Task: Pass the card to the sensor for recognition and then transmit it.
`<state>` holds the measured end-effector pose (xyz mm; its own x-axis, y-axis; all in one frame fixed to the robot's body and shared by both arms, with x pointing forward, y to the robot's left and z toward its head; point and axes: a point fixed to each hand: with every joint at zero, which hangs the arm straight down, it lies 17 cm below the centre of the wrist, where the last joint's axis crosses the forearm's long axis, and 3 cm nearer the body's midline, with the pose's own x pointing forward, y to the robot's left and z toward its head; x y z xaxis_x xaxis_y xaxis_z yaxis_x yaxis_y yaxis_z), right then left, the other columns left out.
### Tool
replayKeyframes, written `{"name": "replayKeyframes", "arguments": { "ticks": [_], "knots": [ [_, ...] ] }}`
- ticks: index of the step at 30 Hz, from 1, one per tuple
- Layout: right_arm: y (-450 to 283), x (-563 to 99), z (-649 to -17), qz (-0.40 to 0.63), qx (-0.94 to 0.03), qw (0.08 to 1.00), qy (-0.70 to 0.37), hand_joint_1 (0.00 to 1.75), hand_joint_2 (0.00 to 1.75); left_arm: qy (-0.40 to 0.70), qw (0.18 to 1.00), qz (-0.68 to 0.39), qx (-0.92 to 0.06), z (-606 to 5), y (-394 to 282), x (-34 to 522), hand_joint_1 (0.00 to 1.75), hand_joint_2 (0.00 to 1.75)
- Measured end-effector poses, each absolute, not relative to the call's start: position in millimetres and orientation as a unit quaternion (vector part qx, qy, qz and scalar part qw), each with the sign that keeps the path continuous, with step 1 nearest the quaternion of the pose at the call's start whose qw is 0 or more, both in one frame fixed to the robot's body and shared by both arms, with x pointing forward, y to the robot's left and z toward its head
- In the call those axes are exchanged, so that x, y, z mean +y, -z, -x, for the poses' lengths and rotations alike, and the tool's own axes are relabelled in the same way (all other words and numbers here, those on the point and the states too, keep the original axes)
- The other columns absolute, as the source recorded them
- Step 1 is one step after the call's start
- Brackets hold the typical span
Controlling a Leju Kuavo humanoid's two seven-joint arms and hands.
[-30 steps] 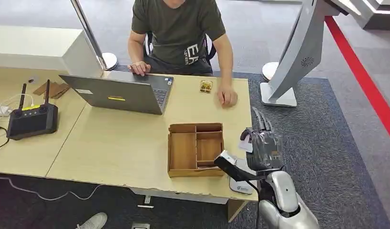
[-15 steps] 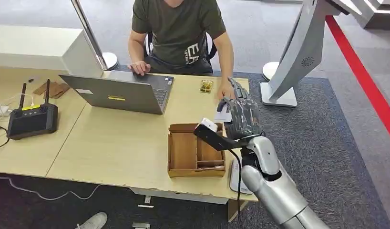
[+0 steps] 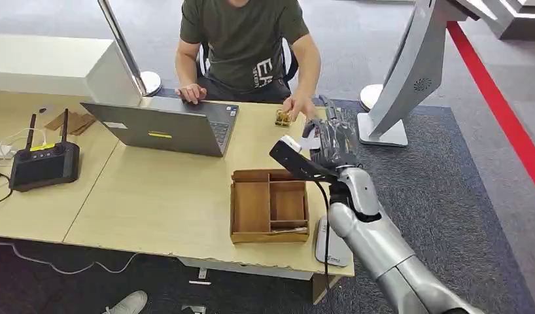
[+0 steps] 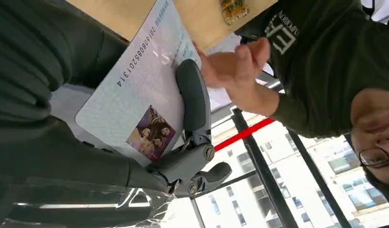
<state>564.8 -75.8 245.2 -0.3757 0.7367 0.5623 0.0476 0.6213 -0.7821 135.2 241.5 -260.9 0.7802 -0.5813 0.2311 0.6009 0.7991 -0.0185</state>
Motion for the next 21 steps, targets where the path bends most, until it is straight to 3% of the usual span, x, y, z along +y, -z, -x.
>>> {"name": "replayKeyframes", "arguments": {
  "ticks": [21],
  "knots": [
    [-218.1, -86.9, -573.2, 0.273, -0.729, 0.516, -0.357, 1.75, 1.75, 0.323, 0.939, 0.044, -0.107, -134.9, 261.0, 241.5, 0.00, 1.75]
  ]
}}
